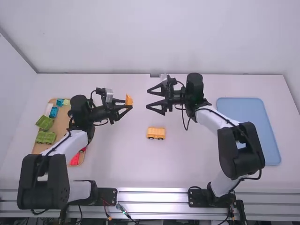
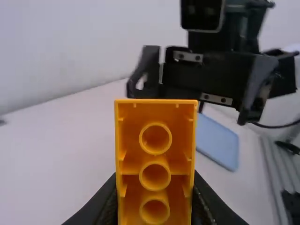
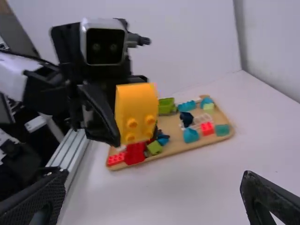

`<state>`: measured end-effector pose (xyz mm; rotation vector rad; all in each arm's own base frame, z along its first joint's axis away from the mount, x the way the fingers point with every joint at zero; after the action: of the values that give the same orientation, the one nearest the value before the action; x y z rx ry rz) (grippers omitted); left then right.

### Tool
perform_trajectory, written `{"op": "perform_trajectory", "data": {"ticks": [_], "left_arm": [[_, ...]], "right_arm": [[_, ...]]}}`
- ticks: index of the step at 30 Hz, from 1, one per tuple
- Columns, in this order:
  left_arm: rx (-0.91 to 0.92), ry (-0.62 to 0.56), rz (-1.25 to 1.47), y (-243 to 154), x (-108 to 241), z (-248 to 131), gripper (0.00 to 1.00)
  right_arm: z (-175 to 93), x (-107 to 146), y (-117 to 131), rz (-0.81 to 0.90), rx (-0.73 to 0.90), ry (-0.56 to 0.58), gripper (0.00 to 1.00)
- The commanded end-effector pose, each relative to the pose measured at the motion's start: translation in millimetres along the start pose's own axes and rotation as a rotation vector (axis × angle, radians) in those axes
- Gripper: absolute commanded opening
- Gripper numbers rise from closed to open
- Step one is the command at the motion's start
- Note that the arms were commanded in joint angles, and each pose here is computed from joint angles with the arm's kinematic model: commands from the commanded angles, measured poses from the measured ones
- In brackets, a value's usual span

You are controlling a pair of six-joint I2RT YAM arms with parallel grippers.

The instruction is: Assemble lego blocks to make yellow taxi

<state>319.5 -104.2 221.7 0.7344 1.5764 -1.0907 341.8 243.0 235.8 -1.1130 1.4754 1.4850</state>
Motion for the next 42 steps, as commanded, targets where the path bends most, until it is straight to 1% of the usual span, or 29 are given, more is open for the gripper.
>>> {"op": "perform_trajectory", "data": {"ticks": [1, 3, 6, 10, 15, 16, 17, 18, 19, 20, 21, 22, 23, 24, 25, 27, 31, 34, 35, 37, 38, 40, 41, 42], "left_arm": [[0.136, 0.015, 0.03, -5.7, -4.4, 7.3, 0.19], [0.159, 0.019, 0.029, -2.9, -3.8, 11.3, 0.19], [0.256, 0.041, 0.022, -2.7, -4.1, 24.8, 0.17], [0.302, 0.05, 0.039, -2.5, -4.7, 38.2, 0.16], [0.32, 0.045, 0.089, -7.2, -5.9, 45.0, 0.15], [0.321, 0.039, 0.106, -7.6, -7.9, 45.0, 0.16], [0.321, 0.039, 0.106, -7.6, -7.9, 45.0, 0.16], [0.322, 0.033, 0.112, -8.4, -10.6, 45.2, 0.16], [0.323, 0.03, 0.115, -8.8, -12.3, 45.1, 0.16], [0.325, 0.028, 0.122, -9.2, -13.2, 45.0, 0.17], [0.323, 0.026, 0.13, -9.2, -13.6, 45.1, 0.16], [0.323, 0.025, 0.135, -9.1, -13.5, 45.1, 0.16], [0.323, 0.025, 0.137, -9.1, -13.5, 45.1, 0.16], [0.323, 0.025, 0.137, -9.1, -13.4, 45.1, 0.16], [0.324, 0.025, 0.136, -9.2, -13.4, 45.1, 0.16], [0.323, 0.025, 0.137, -9.1, -13.4, 45.1, 0.17], [0.323, 0.023, 0.146, -9.0, -13.3, 45.1, 0.17], [0.324, 0.023, 0.159, -8.9, -11.9, 45.1, 0.17], [0.324, 0.025, 0.158, -8.7, -11.3, 45.1, 0.17], [0.323, 0.025, 0.156, -8.7, -11.1, 45.1, 0.17], [0.323, 0.025, 0.156, -8.7, -11.1, 45.1, 0.17], [0.323, 0.025, 0.157, -8.7, -11.2, 45.1, 0.18], [0.323, 0.025, 0.157, -8.6, -11.2, 45.1, 0.17], [0.323, 0.024, 0.161, -8.6, -11.2, 45.1, 0.17]], "right_arm": [[9.0, -11.0, 11.3, -0.04, -0.076, 0.004, 0.99], [10.8, -13.1, 12.1, -0.047, -0.075, 0.0, 0.99], [13.1, -16.6, 9.3, -0.068, -0.046, -0.013, 1.0], [15.2, -17.1, 4.1, -0.06, -0.003, -0.022, 0.99], [14.8, -18.0, 3.4, -0.064, 0.003, -0.024, 0.93], [14.9, -18.7, 0.7, -0.052, 0.024, -0.03, 0.89], [14.9, -18.7, 0.7, -0.052, 0.024, -0.03, 0.89], [15.1, -19.7, -1.6, -0.035, 0.041, -0.035, 0.86], [14.4, -20.5, -1.9, -0.037, 0.043, -0.038, 0.79], [14.4, -21.0, -1.3, -0.043, 0.04, -0.039, 0.75], [14.9, -21.7, -0.2, -0.051, 0.034, -0.04, 0.67], [15.9, -21.8, 0.6, -0.054, 0.031, -0.04, 0.61], [16.7, -21.7, 1.0, -0.055, 0.03, -0.039, 0.59], [17.4, -21.6, 1.5, -0.056, 0.027, -0.039, 0.53], [17.1, -21.7, 1.3, -0.056, 0.029, -0.039, 0.49], [16.9, -21.4, 1.7, -0.065, 0.025, -0.037, 0.46], [21.6, -19.8, 9.5, -0.073, -0.023, -0.026, 0.47], [22.0, -19.6, 10.2, -0.08, -0.028, -0.024, 0.44], [22.1, -19.6, 10.4, -0.081, -0.029, -0.024, 0.41], [22.1, -19.6, 10.4, -0.08, -0.029, -0.024, 0.39], [22.1, -19.4, 10.5, -0.08, -0.03, -0.024, 0.34], [22.1, -19.1, 10.8, -0.078, -0.033, -0.022, 0.32], [22.1, -18.9, 11.3, -0.078, -0.036, -0.021, 0.29], [22.1, -18.9, 11.2, -0.077, -0.036, -0.021, 0.29]]}}
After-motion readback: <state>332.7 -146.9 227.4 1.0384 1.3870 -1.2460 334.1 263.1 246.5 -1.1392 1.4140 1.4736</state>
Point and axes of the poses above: each hand's point on the last joint's axis, 136 mm out from that joint toward the fingers, its own z axis out along the fingers, its own y axis along the line the jaws close on, x = y × z, the point moved 4 cm from there along -z, back along the fingers, and after that the axes turned 3 degrees about z, right-handed, at the moved point
